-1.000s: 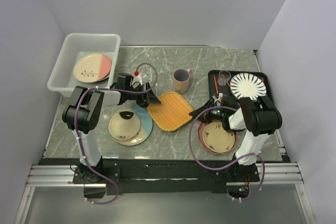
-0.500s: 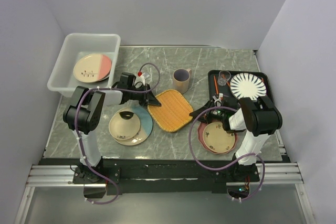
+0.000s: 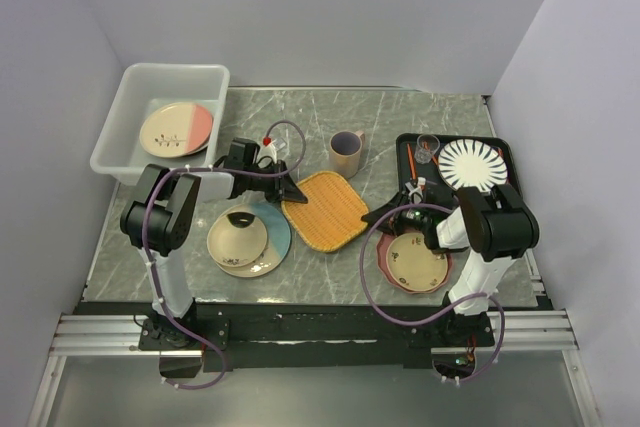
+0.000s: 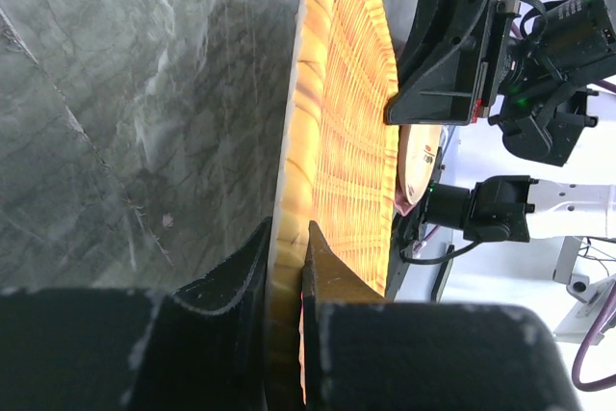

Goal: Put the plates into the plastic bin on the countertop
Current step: Pick up the plate from the center of the board.

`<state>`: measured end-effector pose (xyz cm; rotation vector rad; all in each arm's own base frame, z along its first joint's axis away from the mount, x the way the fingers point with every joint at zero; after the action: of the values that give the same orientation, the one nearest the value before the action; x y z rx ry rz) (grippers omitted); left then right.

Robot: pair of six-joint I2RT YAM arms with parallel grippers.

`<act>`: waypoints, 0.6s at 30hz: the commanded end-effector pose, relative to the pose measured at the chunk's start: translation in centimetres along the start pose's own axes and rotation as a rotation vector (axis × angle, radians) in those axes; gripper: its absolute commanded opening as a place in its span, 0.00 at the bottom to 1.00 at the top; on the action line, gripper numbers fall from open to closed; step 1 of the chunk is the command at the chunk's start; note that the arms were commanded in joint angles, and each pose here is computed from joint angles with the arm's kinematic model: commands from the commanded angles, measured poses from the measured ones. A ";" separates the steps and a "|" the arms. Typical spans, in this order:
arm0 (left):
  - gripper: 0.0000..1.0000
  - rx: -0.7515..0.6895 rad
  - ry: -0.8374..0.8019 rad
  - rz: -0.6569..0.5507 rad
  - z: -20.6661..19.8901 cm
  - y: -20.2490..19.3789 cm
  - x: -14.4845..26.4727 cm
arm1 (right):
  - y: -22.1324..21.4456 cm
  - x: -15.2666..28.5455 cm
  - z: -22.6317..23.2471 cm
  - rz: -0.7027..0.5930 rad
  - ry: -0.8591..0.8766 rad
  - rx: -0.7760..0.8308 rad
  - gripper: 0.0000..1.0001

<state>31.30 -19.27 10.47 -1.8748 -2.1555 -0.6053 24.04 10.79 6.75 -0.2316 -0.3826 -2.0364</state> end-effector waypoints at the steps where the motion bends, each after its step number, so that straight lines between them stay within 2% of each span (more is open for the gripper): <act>1: 0.01 -0.118 -0.022 -0.004 -1.9 -0.2 -0.3 | 0.3 0.4 1.4 -0.018 0.029 0.067 0.20; 4: 0.01 -0.115 -0.025 -0.005 -1.9 -0.2 -0.3 | 0.4 0.5 1.6 -0.026 0.010 0.091 0.31; 14: 0.01 -0.123 -0.033 -0.029 -2.6 0.1 0.0 | 0.4 0.6 1.6 -0.029 -0.011 0.105 0.47; 17: 0.01 -0.129 -0.039 -0.043 -3.0 0.1 0.3 | 0.3 0.7 1.6 -0.032 -0.013 0.111 0.54; 18: 0.01 -0.130 -0.039 -0.048 -3.1 0.2 0.4 | 0.4 0.8 1.8 -0.034 -0.015 0.116 0.60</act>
<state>31.02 -20.00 11.13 -1.8925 -2.1642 -0.6466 23.63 10.63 8.07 -0.2226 -0.4465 -2.0304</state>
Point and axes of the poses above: each gripper's point midway between its finger pads, its own x axis back along the fingers, its own z axis along the line the jaws close on, y = z × x, the point moved 9 cm from there along x, back along the fingers, and after that the axes turned 8 degrees about x, right-handed, at the moved point
